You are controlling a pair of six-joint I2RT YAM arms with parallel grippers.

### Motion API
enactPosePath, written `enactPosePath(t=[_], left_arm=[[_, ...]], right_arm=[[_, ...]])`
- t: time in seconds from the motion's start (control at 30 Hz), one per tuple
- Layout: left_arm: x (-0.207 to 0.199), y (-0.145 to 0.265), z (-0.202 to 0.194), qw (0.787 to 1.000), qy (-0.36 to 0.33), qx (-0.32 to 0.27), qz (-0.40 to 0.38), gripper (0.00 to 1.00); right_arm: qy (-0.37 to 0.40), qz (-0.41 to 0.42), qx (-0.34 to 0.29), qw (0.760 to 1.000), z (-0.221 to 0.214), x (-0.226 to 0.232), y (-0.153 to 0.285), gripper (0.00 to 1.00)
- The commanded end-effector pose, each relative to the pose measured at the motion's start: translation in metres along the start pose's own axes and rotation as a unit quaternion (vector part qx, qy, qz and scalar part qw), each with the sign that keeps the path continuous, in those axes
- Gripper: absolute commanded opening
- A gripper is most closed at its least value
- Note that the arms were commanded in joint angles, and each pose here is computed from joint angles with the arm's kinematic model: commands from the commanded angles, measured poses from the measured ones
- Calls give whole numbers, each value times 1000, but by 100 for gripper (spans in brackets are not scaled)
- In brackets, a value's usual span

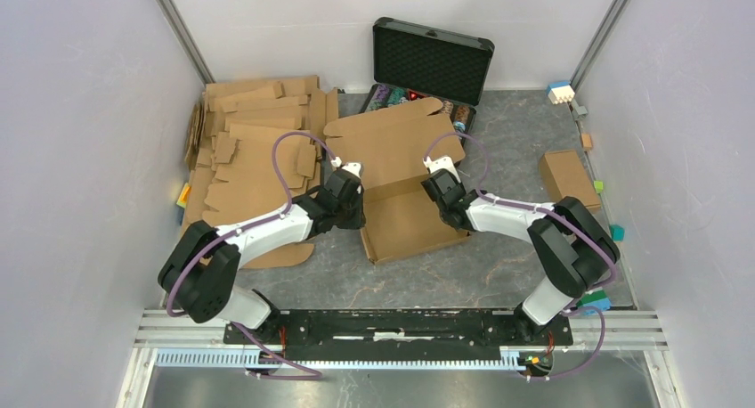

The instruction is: Fold the paper box

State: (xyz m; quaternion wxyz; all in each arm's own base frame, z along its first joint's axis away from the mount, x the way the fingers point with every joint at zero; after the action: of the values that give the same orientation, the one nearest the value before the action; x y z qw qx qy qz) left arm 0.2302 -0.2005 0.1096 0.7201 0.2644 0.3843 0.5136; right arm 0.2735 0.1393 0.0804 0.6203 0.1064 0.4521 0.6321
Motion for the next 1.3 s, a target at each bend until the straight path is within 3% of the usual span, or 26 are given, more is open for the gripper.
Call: enactPosePath(t=[0.0,0.07,0.3,0.37,0.53,0.73,1.07,1.27], left_arm=[[-1,4,-1,999,-36,-12,-12,7],[-2,5,-1,999,-35,-13,-16,6],[-1,6,0,999,-40,-19,-11,4],[-2,7,0,999,-45,-20,-13,3],[-3,11,1,998,-54,-32,-11,3],[-6,11,-2,998,-60,-34,-7,4],[-5,13,-2,997,-63,-44,14,5],[-4,12,-2,997,-62,-45,25,5]], right_arm=[[18,-89,8,996,2,-18,-3,1],[18,-78,9,997,2,-15,-3,14],[-11,-1,-19,1000,8,-8,8,43],[-33,30,-31,999,10,-10,12,45],[-66,97,-52,992,13,-12,20,64],[-74,120,-34,989,1,-10,26,67],[-70,87,20,994,-18,-10,17,56],[-81,93,28,992,-35,-10,20,54]])
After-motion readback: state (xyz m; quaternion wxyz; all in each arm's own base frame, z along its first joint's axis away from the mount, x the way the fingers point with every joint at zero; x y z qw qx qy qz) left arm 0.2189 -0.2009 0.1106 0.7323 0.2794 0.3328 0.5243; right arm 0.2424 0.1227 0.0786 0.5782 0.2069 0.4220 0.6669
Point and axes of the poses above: each gripper's point midway between its finger pads, its own y axis back along the fingers, its own x axis along the line the jaws close on, z = x × y, the point moved 7 cm from there along y, back along the fingers, and after that the axes turned 3 degrees about y, right-handed, at the moved point
